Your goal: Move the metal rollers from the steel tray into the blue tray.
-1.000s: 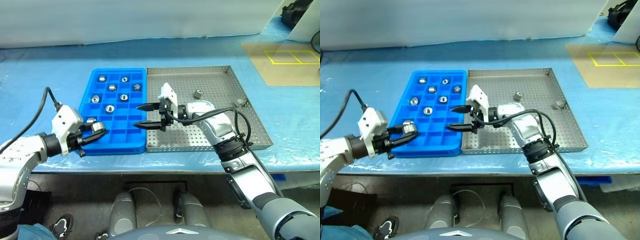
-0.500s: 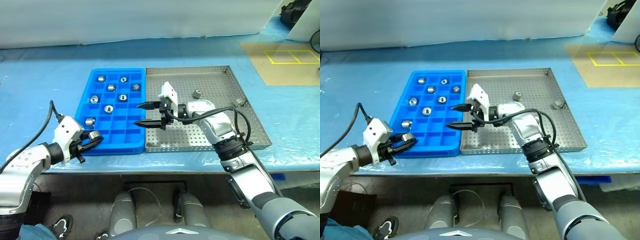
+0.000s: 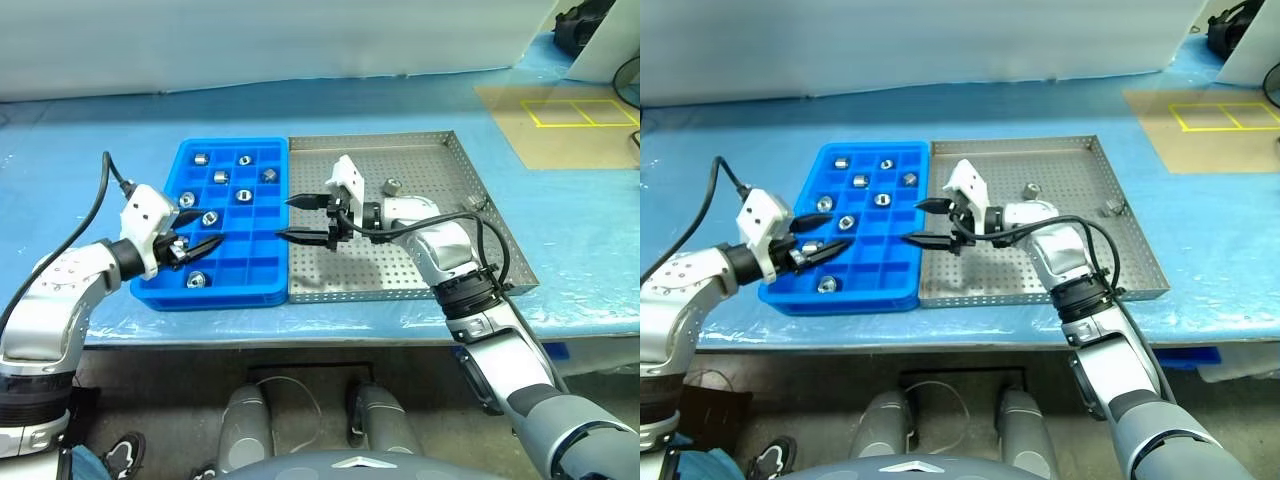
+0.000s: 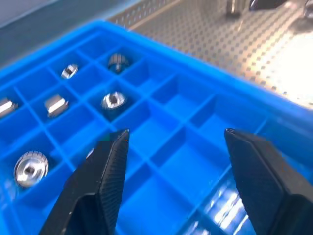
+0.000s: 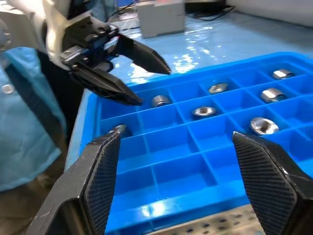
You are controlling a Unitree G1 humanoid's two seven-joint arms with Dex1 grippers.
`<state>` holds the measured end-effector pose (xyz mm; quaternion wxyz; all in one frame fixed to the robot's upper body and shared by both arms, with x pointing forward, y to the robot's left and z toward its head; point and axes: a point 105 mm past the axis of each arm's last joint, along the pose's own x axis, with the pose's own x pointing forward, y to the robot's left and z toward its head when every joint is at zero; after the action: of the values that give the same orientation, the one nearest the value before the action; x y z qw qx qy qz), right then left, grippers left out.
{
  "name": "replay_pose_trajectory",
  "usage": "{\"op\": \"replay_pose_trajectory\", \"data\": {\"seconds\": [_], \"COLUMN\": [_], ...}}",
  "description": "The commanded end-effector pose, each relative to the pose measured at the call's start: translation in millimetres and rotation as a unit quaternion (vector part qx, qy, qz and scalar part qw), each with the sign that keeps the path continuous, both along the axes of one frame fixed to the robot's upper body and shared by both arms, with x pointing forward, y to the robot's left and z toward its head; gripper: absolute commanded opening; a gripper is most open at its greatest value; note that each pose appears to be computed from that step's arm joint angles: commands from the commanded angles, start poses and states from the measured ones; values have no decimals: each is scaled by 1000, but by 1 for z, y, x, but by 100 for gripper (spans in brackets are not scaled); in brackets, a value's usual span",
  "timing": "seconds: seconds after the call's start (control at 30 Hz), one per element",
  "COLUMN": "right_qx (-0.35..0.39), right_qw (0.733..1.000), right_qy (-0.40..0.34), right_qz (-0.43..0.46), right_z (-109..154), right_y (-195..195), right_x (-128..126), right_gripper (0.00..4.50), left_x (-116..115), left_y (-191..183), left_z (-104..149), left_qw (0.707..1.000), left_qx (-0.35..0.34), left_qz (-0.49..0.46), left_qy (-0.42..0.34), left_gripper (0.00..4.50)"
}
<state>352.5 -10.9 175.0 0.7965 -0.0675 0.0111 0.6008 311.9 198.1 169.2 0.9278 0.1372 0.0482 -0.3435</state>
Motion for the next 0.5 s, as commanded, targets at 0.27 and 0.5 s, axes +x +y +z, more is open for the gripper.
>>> {"op": "replay_pose_trajectory", "data": {"seconds": [0.27,0.5], "right_qx": [18,-4], "right_qw": [940,887], "right_qy": [-71,-73], "right_qz": [-334,-455], "right_z": [27,12], "right_y": [-66,-102], "right_x": [95,118], "right_gripper": [375,375], "left_x": [10,11], "left_y": [-56,-66], "left_z": [21,17], "left_qw": [996,995], "left_qx": [-40,-41], "left_qz": [-77,-93], "left_qy": [-24,-19], "left_gripper": [327,327]}}
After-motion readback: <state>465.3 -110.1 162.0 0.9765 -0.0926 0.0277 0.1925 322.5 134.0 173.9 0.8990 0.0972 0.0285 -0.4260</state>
